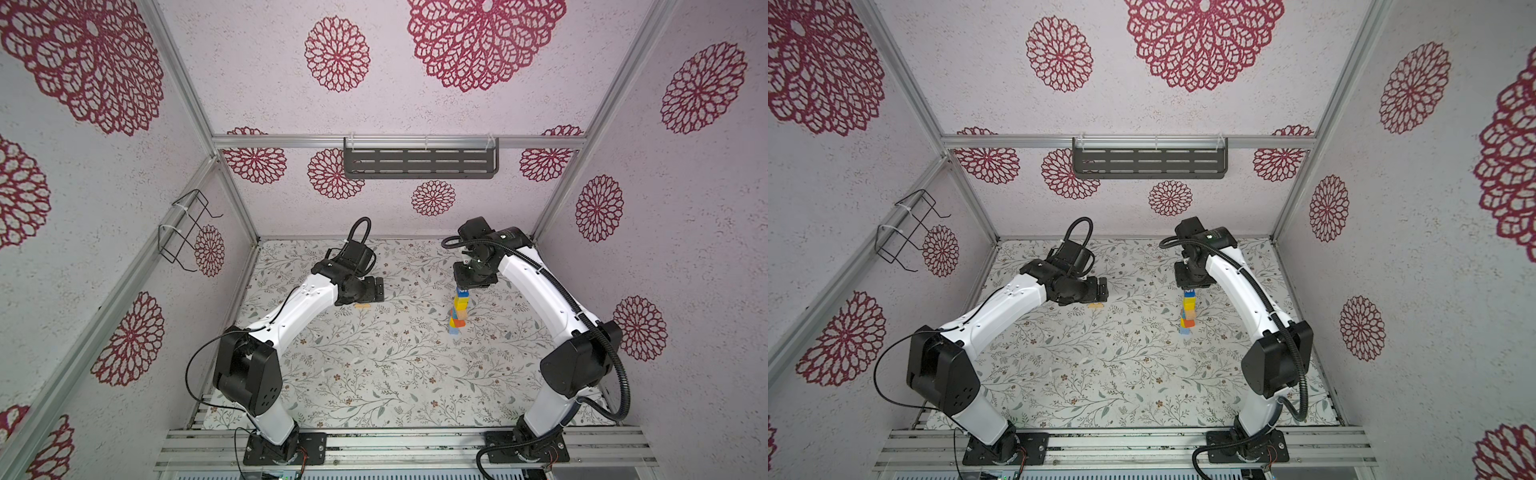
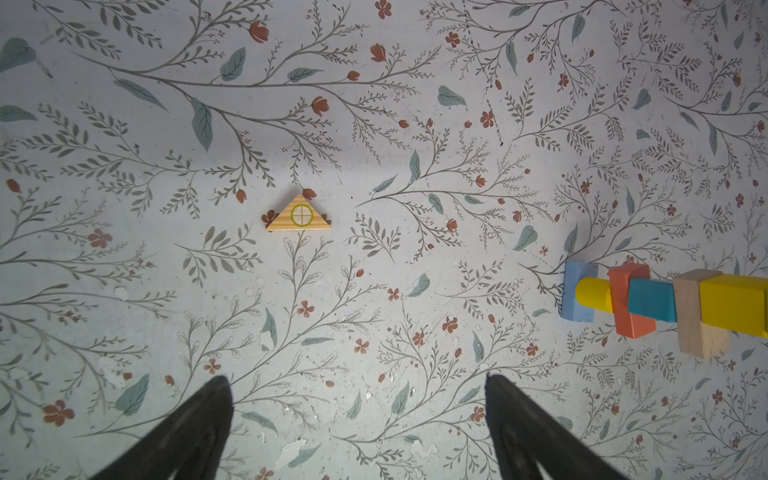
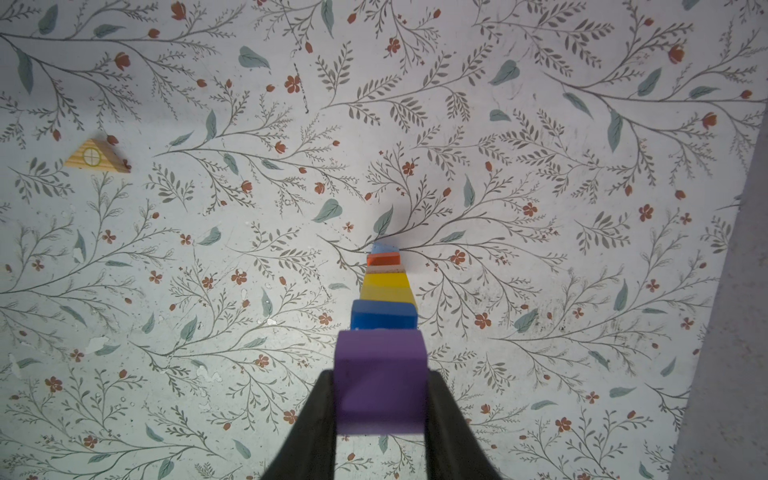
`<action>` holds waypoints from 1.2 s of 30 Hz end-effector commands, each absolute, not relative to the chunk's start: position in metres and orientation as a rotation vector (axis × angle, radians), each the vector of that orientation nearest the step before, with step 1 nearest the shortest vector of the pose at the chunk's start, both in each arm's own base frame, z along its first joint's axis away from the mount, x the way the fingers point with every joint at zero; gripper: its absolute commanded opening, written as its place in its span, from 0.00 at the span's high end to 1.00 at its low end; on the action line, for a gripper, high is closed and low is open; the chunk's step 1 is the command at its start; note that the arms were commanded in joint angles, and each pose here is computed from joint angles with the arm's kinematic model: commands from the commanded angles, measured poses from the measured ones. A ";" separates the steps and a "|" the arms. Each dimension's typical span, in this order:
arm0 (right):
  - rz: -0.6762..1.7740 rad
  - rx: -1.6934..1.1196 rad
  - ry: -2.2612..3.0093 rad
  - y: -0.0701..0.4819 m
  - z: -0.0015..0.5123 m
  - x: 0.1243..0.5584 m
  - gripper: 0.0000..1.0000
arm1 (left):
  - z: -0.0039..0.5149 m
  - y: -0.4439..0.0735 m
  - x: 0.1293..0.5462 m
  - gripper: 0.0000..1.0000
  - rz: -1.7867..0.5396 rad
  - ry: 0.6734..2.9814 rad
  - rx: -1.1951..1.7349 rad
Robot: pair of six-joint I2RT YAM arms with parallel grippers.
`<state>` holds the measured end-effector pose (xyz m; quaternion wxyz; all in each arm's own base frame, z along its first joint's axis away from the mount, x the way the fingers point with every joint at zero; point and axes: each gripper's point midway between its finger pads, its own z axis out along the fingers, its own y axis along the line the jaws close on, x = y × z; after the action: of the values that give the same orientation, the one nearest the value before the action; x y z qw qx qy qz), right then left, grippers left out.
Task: Build the wood block tower
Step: 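Lower the purple cube onto the blue '6' cube with the right gripper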
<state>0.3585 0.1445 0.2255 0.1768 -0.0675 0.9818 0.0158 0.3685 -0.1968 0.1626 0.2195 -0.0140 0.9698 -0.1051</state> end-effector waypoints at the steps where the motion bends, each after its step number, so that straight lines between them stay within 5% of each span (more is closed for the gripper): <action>1: 0.057 -0.198 2.773 0.143 0.230 0.358 0.71 | 0.166 -0.201 0.370 0.03 -0.285 2.678 -0.023; 36: 0.052 -0.194 2.787 0.142 0.219 0.357 0.68 | 0.162 -0.199 0.367 0.03 -0.281 2.692 -0.028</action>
<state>0.3589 0.1454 0.2160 0.1709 -0.0672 0.9828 0.0189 0.3676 -0.1969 0.1619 0.2177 -0.0134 0.9704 -0.1039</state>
